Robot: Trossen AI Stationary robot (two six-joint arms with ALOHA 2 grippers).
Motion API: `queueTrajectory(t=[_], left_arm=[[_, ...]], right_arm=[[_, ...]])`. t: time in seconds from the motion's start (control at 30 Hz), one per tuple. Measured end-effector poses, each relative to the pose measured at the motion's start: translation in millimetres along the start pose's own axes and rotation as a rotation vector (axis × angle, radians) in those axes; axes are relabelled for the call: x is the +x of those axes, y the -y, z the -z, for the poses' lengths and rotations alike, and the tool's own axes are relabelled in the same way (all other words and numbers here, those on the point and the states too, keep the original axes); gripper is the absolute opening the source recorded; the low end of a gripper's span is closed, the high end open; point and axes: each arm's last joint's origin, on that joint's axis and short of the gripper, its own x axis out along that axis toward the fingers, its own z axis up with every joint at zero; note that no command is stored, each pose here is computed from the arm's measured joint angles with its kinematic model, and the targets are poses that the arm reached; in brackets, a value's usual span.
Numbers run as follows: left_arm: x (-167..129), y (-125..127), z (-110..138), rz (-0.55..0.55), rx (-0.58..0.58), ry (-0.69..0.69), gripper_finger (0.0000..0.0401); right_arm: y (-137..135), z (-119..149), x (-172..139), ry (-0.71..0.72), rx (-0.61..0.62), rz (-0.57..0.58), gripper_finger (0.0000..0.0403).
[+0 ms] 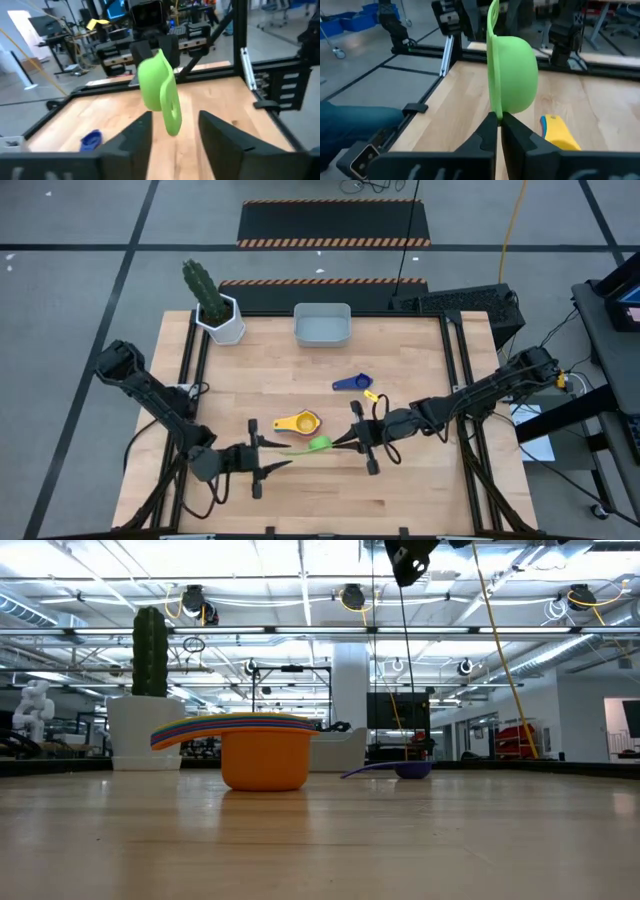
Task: Nest measuring cups in basket
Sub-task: Stack the green measuring cup on top of the yellow measuring cup
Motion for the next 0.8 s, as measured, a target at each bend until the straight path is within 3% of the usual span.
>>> queueTrajectory(t=[0.13,0.3,0.57,0.8], left_arm=[[-13,0,-6,-0.040,0.052,-0.005,0.0212],[-33,-5,-12,-0.129,0.102,-0.034,0.0250],[-58,-16,-14,-0.132,0.128,-0.087,0.0259],[-66,-27,2,-0.151,0.160,-0.191,0.0259]], right_arm=[[4,3,0,-0.037,0.058,-0.013,0.0001],[19,2,1,-0.054,0.220,-0.094,0.0001],[69,1,2,-0.037,0.419,-0.129,0.0001],[104,21,18,-0.055,0.501,-0.191,0.0000]])
